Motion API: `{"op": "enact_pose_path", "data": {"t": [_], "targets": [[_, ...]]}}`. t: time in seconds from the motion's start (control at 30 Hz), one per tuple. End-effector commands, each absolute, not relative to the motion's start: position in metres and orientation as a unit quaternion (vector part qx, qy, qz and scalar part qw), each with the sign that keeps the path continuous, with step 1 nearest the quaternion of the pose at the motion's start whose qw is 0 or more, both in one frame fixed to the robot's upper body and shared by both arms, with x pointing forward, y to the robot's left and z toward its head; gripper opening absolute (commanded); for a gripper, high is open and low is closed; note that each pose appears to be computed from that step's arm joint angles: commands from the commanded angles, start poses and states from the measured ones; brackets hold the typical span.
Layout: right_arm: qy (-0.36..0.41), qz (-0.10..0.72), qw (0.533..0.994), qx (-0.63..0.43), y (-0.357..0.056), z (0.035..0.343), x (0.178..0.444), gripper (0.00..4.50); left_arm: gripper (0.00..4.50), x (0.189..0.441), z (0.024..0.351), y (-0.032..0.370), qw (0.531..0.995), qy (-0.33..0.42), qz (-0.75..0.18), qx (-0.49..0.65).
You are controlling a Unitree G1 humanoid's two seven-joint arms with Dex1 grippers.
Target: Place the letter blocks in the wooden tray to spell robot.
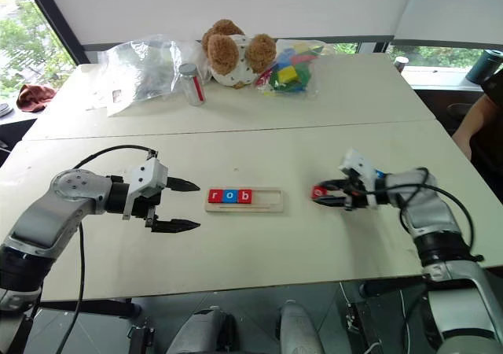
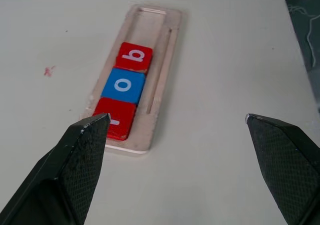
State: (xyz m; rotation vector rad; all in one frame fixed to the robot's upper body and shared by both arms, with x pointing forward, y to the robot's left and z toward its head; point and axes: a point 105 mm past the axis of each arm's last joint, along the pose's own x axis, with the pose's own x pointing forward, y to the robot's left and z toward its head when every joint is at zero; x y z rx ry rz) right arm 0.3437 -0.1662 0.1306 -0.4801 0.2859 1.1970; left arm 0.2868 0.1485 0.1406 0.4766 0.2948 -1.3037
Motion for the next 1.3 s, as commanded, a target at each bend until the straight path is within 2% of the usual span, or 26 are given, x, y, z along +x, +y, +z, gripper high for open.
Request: {"op": "enact_pose_path", "data": {"t": [0.03,0.13,0.3,0.63,1.3], "targets": [[0.104,0.560,0.781,-0.257,-0.131,0.144,0.354,1.16,4.50,0.291,0.154,0.155,0.767,0.115,-0.585,0.239],[0.104,0.569,0.773,-0.261,-0.108,0.142,0.353,1.16,4.50,0.293,0.153,0.156,0.770,0.112,-0.578,0.247],[0.127,0.591,0.738,-0.301,-0.104,0.126,0.345,1.16,4.50,0.287,0.151,0.153,0.773,0.108,-0.574,0.248],[0.134,0.613,0.717,-0.303,-0.089,0.118,0.341,1.16,4.50,0.283,0.152,0.149,0.784,0.099,-0.565,0.239],[0.130,0.601,0.735,-0.288,-0.080,0.114,0.349,1.16,4.50,0.288,0.151,0.143,0.786,0.088,-0.565,0.235]]}}
